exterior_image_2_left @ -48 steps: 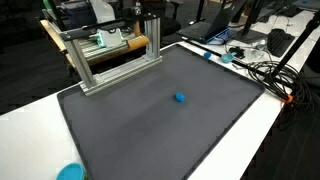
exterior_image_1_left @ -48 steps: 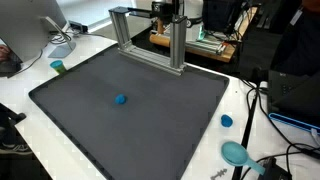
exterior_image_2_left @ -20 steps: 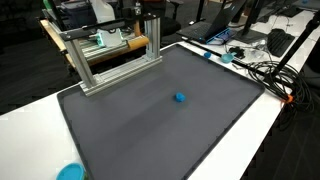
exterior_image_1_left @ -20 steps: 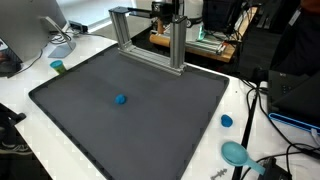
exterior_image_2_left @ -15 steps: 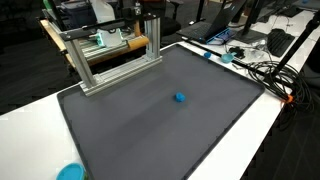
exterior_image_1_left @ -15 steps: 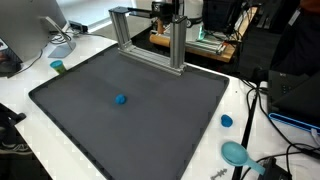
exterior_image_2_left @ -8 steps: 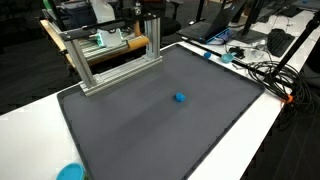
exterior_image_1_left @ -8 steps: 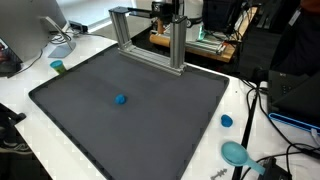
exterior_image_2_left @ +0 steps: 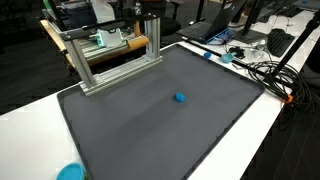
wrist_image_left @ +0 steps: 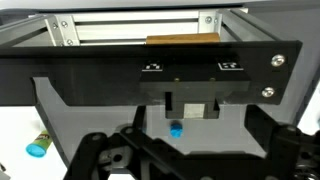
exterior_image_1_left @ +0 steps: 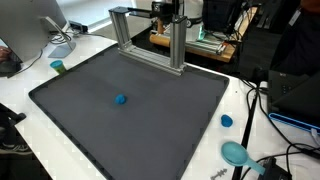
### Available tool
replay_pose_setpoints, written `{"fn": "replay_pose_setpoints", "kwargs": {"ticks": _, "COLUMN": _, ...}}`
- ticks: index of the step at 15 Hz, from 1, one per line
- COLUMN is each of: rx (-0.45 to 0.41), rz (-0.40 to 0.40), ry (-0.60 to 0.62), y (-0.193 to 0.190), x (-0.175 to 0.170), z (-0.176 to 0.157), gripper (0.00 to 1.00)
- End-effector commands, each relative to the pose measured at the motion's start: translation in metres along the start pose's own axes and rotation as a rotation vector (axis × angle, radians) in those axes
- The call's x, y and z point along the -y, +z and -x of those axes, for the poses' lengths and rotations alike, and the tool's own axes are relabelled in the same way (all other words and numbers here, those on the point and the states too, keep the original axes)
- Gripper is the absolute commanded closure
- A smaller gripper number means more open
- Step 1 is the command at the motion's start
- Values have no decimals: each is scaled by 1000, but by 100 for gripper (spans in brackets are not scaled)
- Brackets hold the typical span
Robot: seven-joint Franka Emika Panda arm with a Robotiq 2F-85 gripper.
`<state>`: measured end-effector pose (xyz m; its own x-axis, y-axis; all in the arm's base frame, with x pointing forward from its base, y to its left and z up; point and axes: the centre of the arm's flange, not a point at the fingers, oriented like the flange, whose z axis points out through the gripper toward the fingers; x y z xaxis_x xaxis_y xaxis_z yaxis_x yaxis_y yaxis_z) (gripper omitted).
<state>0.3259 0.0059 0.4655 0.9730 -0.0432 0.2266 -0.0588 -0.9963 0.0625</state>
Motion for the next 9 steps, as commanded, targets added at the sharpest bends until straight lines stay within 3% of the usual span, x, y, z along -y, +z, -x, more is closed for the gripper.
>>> {"fn": "replay_pose_setpoints", "kwargs": {"ticks": 1, "rx": -15, "rz": -47, "ry": 29, "y": 10, "x": -2, "z": -5, "gripper": 0}}
{"fn": "replay_pose_setpoints", "kwargs": {"ticks": 9, "rx": -19, "rz": 31, "ry": 69, "y": 22, "x": 3, "z": -3, "gripper": 2}}
